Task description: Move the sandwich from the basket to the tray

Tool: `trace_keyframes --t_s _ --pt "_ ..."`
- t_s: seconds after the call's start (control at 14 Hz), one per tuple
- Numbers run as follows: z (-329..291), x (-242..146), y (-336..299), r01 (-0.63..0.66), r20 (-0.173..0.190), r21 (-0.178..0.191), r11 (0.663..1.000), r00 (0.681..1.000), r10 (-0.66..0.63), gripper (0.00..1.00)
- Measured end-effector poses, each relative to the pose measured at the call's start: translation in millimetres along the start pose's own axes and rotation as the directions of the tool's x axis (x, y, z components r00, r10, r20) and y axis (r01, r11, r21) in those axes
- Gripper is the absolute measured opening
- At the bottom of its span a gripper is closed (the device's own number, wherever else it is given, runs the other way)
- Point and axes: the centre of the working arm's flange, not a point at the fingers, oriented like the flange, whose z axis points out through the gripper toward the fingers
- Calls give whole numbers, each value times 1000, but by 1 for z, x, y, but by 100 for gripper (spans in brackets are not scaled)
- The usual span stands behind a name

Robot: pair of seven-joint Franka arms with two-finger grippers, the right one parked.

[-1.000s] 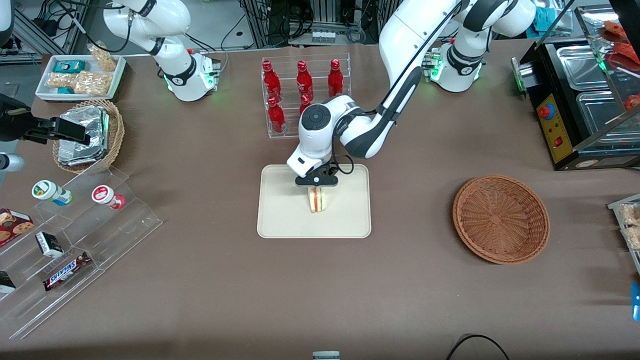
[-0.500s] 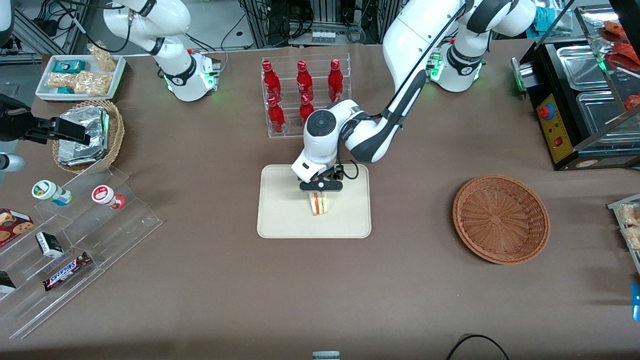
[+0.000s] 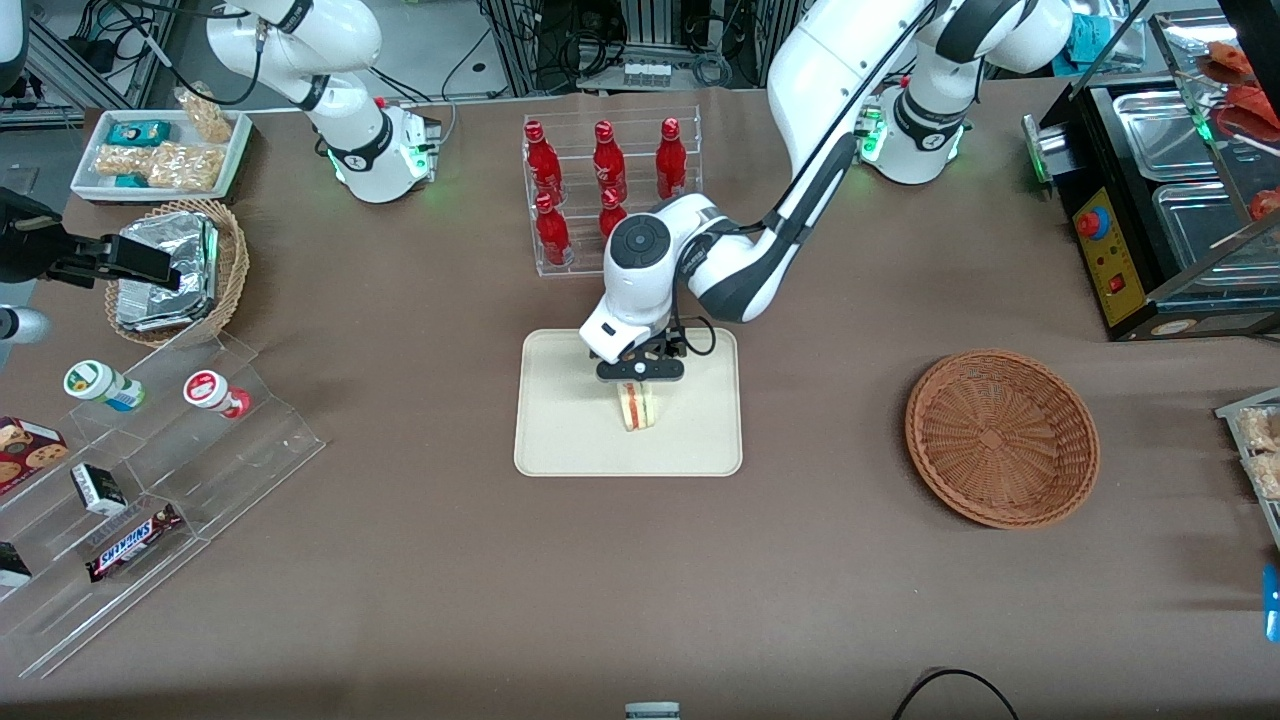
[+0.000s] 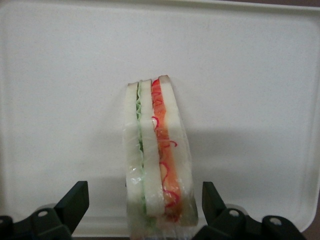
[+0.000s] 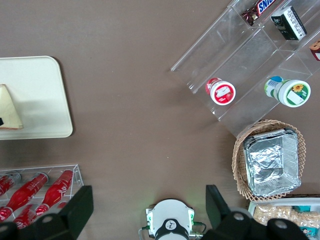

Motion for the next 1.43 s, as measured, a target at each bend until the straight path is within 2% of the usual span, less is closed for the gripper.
trace_keyframes --t_s 0.21,0.36,0.57,0.64,0.71,1.0,1.21,1.43 --pt "-43 7 -8 33 6 26 999 999 -33 100" --pt "-80 27 -30 76 2 38 996 997 -77 100" --pt "-120 46 -52 138 7 4 990 990 -138 100" --pt "-128 48 -57 147 11 8 989 989 -147 100" --pt "-134 51 -65 157 21 26 987 987 -157 100" --pt "-182 78 -143 140 103 135 981 983 -154 100" --pt "-219 106 -221 147 148 162 976 974 -172 100" --pt "-249 122 -299 128 217 167 978 962 -163 100"
